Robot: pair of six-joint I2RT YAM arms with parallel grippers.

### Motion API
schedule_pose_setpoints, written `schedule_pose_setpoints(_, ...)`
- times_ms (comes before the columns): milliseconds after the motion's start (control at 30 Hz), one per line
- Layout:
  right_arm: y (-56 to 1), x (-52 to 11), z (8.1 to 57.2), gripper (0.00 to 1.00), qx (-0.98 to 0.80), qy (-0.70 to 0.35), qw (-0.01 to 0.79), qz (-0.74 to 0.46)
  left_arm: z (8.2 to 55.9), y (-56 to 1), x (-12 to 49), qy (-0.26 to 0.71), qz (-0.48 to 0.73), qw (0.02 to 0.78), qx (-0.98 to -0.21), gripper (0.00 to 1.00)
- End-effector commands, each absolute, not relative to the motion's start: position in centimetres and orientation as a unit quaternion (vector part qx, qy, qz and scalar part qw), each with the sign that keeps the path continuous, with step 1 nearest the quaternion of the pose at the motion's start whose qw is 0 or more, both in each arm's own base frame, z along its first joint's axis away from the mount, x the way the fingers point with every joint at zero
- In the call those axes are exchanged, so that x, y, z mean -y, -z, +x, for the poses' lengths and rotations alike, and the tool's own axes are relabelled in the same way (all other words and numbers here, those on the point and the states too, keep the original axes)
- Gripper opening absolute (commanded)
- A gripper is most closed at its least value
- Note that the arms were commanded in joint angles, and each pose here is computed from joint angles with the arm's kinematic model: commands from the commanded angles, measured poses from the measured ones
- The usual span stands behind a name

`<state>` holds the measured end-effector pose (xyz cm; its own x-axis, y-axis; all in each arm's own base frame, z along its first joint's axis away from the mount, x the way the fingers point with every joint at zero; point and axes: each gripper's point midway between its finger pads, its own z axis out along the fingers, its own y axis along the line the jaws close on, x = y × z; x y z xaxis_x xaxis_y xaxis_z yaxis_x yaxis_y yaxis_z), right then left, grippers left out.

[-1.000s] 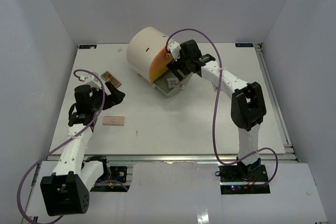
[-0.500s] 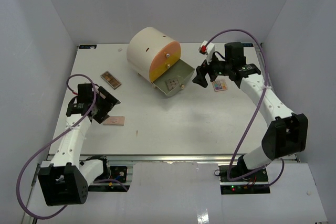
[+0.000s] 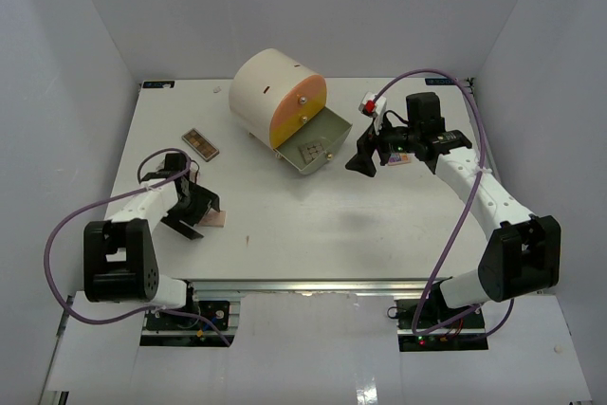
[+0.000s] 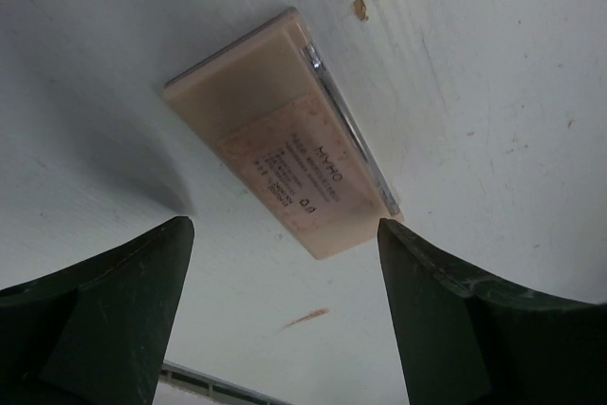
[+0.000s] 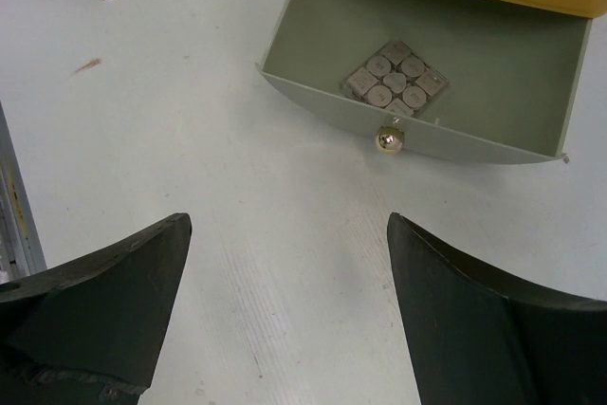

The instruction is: Organize the makeup

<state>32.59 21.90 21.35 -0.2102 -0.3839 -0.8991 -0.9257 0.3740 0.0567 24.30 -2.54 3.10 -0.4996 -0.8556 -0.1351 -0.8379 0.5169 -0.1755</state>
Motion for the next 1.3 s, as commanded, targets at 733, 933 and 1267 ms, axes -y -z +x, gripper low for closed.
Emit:
schedule_pose_setpoints(733, -22.5, -21.7, 32.4, 0.9, -0.692, -0.316, 0.448, -0.47, 28.2, -1.0, 3.4, 0.053, -0.446, 0.071, -0.891, 0.2)
schedule_pose_setpoints(933, -22.5, -21.7, 32.4, 0.9, -0.691, -0.316, 0.448, -0.47, 30.7, -7.2, 7.9, 0.196, -0.298, 0.188, -0.915, 0.0)
schedule_pose_setpoints(1267, -21.6, -21.0, 33.2, 0.9, -0.702, -0.301, 0.448, -0.465, 30.6, -19.5, 18.9, 0.318, 0.036, 0.378, -0.869, 0.0)
